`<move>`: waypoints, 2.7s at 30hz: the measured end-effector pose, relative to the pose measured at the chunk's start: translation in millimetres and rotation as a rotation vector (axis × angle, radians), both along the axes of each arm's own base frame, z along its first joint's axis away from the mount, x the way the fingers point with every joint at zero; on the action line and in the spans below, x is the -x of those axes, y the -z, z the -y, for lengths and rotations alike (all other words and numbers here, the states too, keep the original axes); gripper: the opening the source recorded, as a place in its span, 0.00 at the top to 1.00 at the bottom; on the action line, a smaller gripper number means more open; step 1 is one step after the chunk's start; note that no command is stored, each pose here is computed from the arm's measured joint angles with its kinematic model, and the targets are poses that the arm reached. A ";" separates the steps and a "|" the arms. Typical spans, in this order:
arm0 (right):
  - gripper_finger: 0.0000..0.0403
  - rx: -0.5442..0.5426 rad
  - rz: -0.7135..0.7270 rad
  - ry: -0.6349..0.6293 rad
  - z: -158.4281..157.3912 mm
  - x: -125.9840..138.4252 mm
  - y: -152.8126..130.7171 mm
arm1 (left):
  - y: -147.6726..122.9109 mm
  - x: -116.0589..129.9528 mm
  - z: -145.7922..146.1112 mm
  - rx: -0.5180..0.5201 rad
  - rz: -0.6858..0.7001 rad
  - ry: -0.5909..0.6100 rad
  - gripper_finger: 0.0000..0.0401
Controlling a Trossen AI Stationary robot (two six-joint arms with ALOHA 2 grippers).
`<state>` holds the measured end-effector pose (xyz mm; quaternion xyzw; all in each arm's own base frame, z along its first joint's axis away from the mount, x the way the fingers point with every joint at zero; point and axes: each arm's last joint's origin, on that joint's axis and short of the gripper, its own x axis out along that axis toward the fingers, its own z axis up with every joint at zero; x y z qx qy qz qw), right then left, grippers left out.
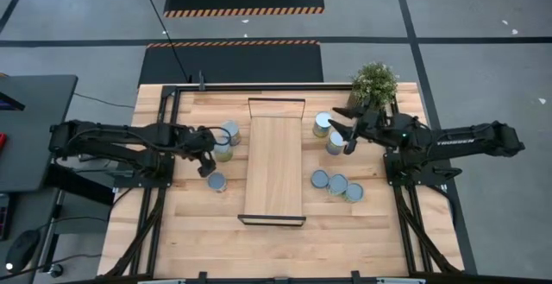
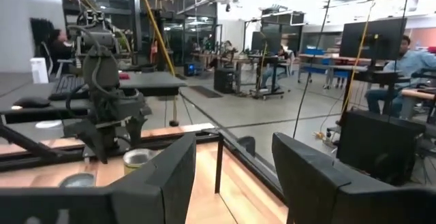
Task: Pick and place cans onto a shelf
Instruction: Put the canned oranges on the shelf
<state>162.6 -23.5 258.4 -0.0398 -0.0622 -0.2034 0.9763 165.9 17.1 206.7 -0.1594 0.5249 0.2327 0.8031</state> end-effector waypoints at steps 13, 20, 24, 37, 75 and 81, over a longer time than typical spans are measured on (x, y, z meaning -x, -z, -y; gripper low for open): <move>0.50 -0.044 -0.063 -0.058 0.1 -17.9 14.2 | 39.2 -27.0 -3.9 -0.098 -0.059 -0.064 0.03; 0.50 -0.062 -0.089 -0.064 0.1 -22.8 19.9 | 43.0 -38.4 -4.4 -0.111 0.002 -0.079 0.03; 0.50 -0.071 -0.107 -0.078 -0.1 -25.5 23.2 | 42.2 -39.4 -3.7 -0.162 0.012 -0.089 0.03; 0.50 -0.064 -0.137 -0.090 0.2 -33.5 30.6 | 40.8 -42.6 -3.3 -0.160 0.056 -0.112 0.14; 0.50 0.117 -0.282 -0.120 -0.6 -33.1 37.9 | -36.2 -197.7 -42.8 -0.156 0.093 0.314 0.18; 0.50 0.154 -0.296 -0.033 1.6 -30.0 35.5 | -26.7 -229.1 -67.7 -0.220 0.051 0.410 0.18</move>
